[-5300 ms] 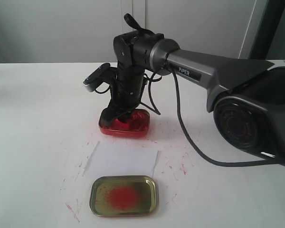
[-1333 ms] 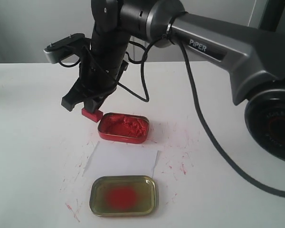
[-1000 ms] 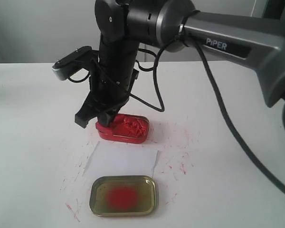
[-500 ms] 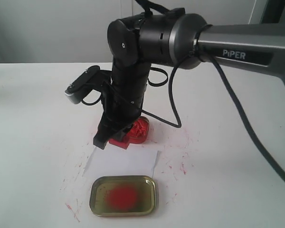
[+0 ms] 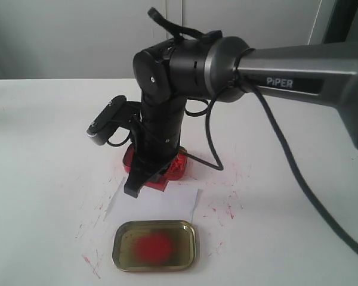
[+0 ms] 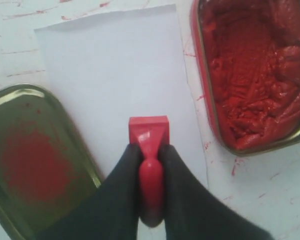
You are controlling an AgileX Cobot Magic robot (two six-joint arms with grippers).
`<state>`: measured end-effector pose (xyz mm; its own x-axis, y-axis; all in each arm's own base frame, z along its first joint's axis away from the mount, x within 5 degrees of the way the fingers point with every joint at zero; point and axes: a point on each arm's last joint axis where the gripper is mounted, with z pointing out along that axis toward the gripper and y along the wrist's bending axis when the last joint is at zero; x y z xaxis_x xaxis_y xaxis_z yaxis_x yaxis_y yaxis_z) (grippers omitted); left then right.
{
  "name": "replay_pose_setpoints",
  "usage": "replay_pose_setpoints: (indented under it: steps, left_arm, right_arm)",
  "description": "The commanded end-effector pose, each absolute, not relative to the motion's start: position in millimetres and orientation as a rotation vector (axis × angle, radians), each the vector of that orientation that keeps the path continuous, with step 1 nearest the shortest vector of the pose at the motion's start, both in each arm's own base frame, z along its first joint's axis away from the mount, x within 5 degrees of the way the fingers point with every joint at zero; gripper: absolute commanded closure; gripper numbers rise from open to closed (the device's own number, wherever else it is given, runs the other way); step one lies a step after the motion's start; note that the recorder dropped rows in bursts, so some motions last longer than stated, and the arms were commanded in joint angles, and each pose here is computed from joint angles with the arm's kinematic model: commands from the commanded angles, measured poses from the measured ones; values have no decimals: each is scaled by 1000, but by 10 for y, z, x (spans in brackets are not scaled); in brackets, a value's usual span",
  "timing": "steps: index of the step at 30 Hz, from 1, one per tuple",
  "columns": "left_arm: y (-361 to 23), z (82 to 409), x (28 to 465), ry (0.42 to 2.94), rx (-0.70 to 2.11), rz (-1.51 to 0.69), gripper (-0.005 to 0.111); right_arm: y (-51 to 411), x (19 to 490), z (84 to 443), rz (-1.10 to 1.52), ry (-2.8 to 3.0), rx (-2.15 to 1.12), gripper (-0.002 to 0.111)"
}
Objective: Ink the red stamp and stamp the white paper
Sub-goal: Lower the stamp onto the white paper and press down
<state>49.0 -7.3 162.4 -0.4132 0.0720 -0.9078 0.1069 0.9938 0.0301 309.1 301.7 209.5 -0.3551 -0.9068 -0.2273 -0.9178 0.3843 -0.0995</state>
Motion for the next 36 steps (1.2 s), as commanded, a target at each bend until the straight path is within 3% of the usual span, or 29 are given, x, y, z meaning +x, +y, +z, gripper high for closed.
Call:
replay_pose_setpoints:
  steps: [1,16,36]
  left_arm:
    - [-76,1607,489,1997,112,-50,107]
    - [-76,1607,489,1997,112,-50,107]
    - [-76,1607,489,1997,112,-50,107]
  right_arm:
    - [3128,3057,1943,47,2375,-1669,108]
    - [3182,3106,1715,53,2395,-1655,108]
    - [3093,3205,1697,235,2515,-1488,108]
